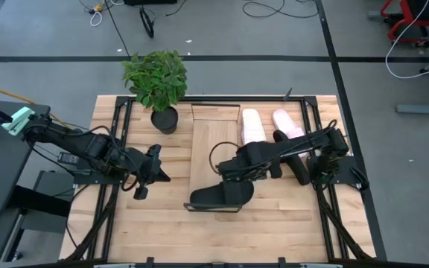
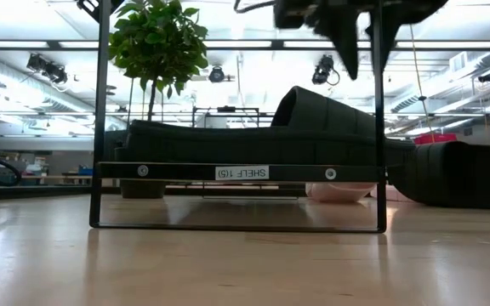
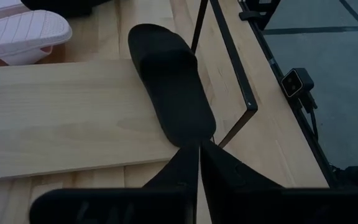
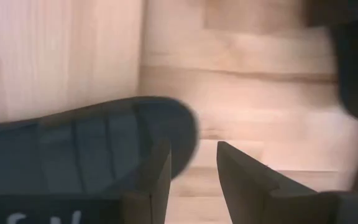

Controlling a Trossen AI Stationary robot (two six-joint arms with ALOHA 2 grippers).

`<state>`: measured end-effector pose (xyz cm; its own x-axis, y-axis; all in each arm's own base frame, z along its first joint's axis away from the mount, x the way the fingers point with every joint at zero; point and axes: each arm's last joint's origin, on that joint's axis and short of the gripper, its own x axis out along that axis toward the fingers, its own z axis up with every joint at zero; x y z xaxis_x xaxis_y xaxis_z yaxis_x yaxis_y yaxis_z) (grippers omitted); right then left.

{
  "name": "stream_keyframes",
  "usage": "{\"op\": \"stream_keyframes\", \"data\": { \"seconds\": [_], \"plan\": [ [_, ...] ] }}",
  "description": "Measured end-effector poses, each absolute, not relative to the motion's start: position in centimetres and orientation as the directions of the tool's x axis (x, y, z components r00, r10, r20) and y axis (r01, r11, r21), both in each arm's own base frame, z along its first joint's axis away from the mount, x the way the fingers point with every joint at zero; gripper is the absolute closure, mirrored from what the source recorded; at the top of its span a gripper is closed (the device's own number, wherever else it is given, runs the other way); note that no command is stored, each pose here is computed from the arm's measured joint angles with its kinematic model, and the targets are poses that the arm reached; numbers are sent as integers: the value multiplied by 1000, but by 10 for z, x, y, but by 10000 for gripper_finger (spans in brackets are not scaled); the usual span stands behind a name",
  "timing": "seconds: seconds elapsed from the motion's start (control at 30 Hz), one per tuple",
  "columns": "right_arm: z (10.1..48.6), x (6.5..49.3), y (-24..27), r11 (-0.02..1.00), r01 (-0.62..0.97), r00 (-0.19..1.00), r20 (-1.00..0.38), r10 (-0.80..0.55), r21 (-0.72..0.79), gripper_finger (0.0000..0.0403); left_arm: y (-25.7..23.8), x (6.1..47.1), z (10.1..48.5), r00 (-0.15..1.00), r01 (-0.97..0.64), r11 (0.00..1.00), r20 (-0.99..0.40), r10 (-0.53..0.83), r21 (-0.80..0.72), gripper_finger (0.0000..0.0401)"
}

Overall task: Pick and place slides into the shelf
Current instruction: Put the black slipper on the shelf

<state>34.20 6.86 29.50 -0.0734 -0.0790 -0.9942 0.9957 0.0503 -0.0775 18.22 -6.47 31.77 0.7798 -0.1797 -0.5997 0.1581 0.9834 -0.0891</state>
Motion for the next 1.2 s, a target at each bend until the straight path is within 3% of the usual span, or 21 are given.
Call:
{"op": "stream_keyframes", "data": {
  "seconds": [0.17,0.53,0.7,0.93,1.2],
  "plan": [
    [316,316,61,56,998,-11,-994,-110,-17,268,-66,186,323,815,165,981,-546,-194,-101,380],
    [318,233,45,-40,999,-22,-991,-130,-17,266,-69,195,343,911,186,972,-345,-225,-144,373],
    [309,197,35,6,1000,-10,-979,-206,-11,266,-60,205,349,949,135,982,-265,-167,-135,361],
    [280,166,22,174,985,36,-962,-271,-12,260,-43,222,357,987,55,979,-139,-83,-197,355],
    [242,157,-10,318,948,125,-947,-297,26,213,-33,242,356,998,2,946,-66,-25,-324,362]
  ]
}}
